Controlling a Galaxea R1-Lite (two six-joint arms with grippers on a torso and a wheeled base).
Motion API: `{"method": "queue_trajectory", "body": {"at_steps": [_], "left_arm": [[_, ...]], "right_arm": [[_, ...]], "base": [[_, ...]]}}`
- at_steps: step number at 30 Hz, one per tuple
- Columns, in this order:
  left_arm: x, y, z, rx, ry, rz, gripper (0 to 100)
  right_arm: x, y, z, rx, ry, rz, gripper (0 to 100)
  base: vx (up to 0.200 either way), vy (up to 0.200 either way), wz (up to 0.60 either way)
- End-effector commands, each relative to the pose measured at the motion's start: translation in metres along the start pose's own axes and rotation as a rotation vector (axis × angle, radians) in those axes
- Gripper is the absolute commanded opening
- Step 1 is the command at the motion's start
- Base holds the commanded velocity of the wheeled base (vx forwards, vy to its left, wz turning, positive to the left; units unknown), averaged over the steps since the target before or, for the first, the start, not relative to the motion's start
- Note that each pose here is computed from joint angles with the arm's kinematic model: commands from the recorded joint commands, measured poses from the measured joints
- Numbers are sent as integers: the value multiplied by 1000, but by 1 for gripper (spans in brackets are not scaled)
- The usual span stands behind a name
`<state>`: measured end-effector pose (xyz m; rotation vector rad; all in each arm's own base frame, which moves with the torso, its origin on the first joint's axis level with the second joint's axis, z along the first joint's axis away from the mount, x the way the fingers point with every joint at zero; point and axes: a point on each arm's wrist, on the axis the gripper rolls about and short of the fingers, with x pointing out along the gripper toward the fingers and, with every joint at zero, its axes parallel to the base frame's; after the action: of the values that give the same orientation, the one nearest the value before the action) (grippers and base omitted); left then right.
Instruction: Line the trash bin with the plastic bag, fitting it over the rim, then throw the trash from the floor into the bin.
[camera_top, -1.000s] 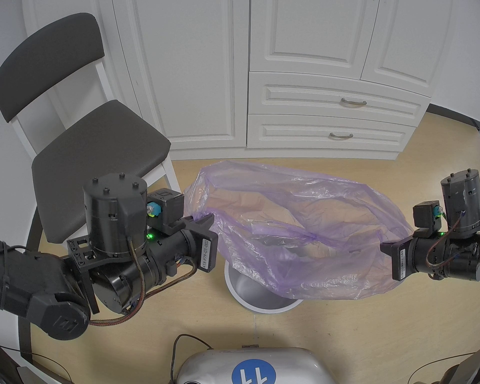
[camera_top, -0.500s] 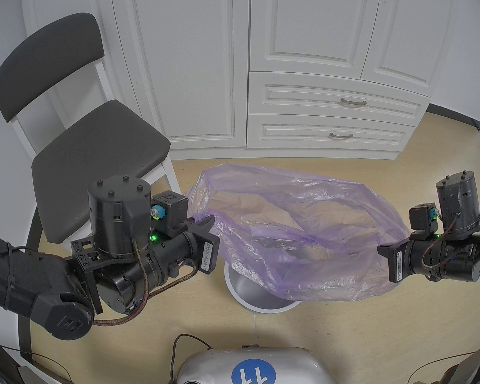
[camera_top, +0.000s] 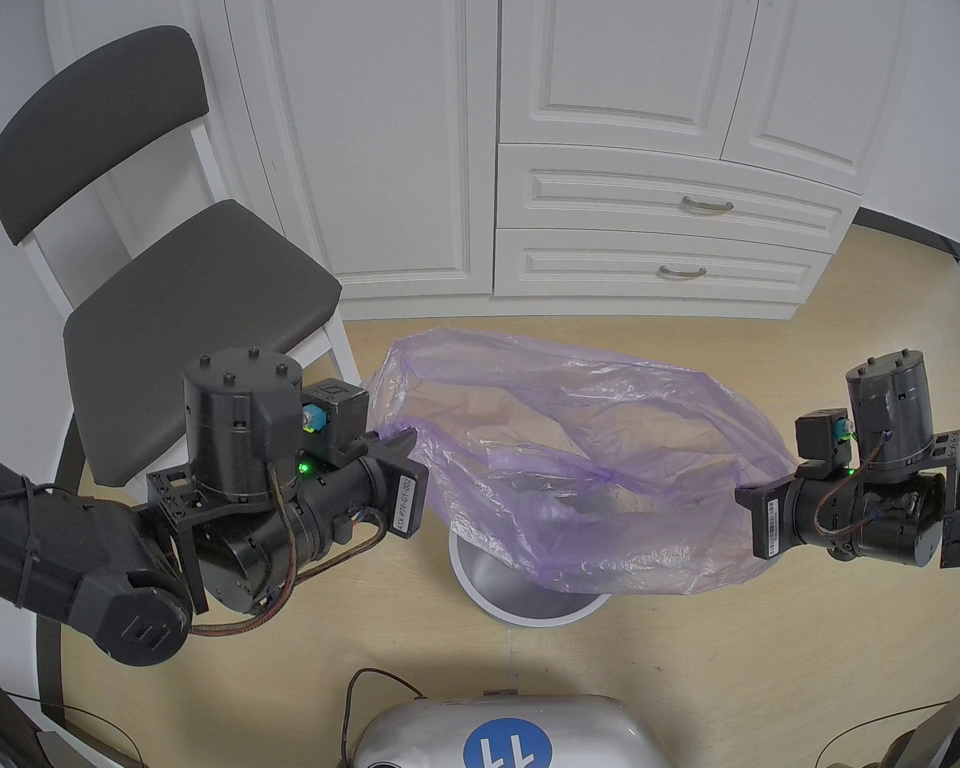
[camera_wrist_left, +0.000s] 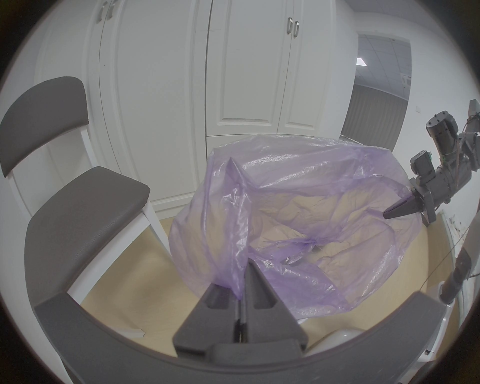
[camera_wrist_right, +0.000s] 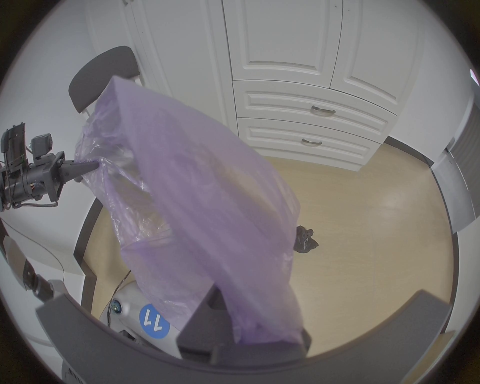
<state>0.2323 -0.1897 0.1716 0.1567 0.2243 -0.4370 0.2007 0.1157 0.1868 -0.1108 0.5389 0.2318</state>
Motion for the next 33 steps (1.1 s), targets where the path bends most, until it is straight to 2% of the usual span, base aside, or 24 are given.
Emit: {"method": "queue_trajectory", "body": {"at_steps": [1, 5, 10, 18, 24, 26, 28, 29, 33], "left_arm": [[11, 12, -2, -11, 13, 41, 0], [22, 23, -1, -25, 12, 79, 0], [31, 34, 0, -42, 10, 116, 0], [34, 37, -4, -40, 29, 126, 0], [34, 42, -10, -29, 64, 140, 0], [34, 47, -13, -26, 96, 151, 0], [34, 47, -13, -26, 96, 151, 0], [34, 49, -15, -24, 110, 147, 0], [34, 53, -17, -12, 118, 142, 0]], "right_arm": [[21, -4, -1, 25, 5, -29, 0], [26, -13, 7, 69, -48, -51, 0], [28, -22, 13, 121, -59, -51, 0], [33, -31, 10, 126, -35, -75, 0], [36, -33, -6, 31, 23, -87, 0], [35, -37, -14, -29, 48, -99, 0], [35, -37, -14, -29, 48, -99, 0], [33, -41, -21, -83, 69, -109, 0], [32, -43, -27, -127, 93, -112, 0]], "base": [[0, 0, 0], [0, 0, 0], [0, 0, 0], [0, 0, 0], [0, 0, 0], [0, 0, 0], [0, 0, 0], [0, 0, 0], [0, 0, 0]]}}
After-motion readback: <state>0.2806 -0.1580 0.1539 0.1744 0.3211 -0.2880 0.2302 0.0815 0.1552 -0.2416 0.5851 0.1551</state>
